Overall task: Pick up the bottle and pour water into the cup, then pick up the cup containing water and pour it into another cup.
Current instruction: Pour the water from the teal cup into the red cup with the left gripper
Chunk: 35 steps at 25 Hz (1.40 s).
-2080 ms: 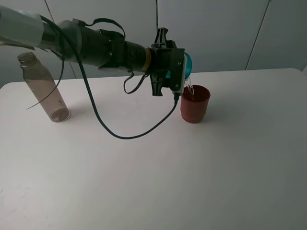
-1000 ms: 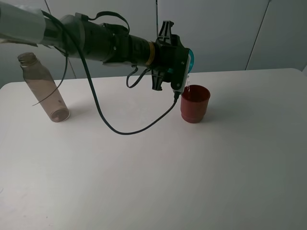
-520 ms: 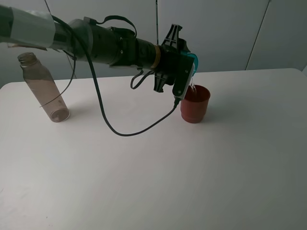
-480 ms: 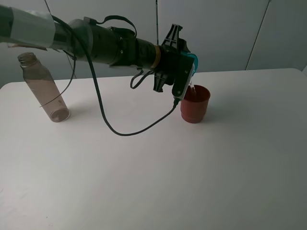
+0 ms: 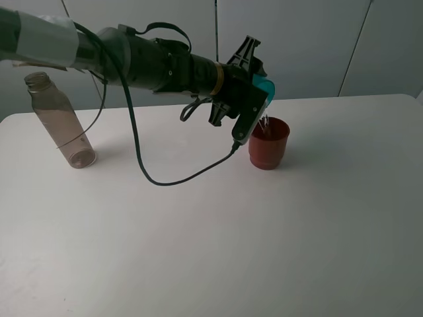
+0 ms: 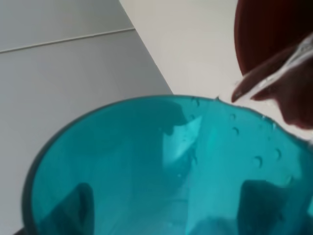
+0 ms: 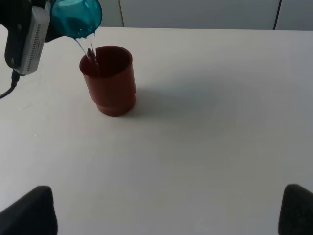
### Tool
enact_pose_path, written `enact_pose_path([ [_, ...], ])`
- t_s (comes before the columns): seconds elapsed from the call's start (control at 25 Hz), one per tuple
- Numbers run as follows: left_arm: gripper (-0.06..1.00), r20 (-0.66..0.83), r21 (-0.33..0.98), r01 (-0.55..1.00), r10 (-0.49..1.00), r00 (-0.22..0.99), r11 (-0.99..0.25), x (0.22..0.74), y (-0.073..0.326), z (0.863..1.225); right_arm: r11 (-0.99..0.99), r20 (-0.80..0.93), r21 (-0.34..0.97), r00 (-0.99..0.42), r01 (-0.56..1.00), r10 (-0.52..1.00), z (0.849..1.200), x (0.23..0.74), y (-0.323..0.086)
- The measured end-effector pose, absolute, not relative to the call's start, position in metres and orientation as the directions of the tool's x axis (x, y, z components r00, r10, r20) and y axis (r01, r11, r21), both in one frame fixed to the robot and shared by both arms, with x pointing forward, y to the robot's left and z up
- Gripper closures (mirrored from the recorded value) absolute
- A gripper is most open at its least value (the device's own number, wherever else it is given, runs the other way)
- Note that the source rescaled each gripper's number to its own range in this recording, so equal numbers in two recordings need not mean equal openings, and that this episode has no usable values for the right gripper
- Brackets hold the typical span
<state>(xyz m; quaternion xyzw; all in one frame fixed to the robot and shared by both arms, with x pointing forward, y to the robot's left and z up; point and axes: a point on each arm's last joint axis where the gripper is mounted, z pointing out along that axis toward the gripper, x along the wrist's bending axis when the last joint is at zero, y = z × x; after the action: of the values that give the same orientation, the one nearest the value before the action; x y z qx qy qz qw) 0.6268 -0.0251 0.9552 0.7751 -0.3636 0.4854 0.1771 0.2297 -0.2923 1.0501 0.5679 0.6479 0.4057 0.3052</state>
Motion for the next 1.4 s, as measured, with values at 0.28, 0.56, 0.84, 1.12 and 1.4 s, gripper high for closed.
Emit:
enact_pose_path([
  [0.28,0.87,0.873,-0.141,-0.753,-0.439,0.211,-0.643,0.6268,-0.0251,0.9552,0.026,0.065,0.872,-0.169,0.488,0.984,1.0501,0.2297,-0.2923],
  [0.56,0.87,0.865,-0.185,-0.76,-0.471,0.175,-0.623,0.627,-0.0248,0.9552,0.026,0.065,0.872,-0.169,0.488,0.984,1.0501,0.2297,-0.2923],
  [0.84,0.87,0.864,-0.189,-0.761,-0.473,0.172,-0.621,0.627,-0.0248,0.9552,0.026,0.065,0.872,-0.169,0.488,0.984,1.0501,0.2297,-0.2923],
  [1.12,0.87,0.865,-0.183,-0.759,-0.469,0.177,-0.624,0.6271,-0.0248,0.9553,0.026,0.065,0.872,-0.169,0.488,0.984,1.0501,0.2297,-0.2923],
  [1.4,0.87,0.882,-0.075,-0.731,-0.387,0.269,-0.678,0.6271,-0.0248,0.9553,0.026,0.065,0.872,-0.169,0.488,0.984,1.0501,0.2297,-0.2923],
])
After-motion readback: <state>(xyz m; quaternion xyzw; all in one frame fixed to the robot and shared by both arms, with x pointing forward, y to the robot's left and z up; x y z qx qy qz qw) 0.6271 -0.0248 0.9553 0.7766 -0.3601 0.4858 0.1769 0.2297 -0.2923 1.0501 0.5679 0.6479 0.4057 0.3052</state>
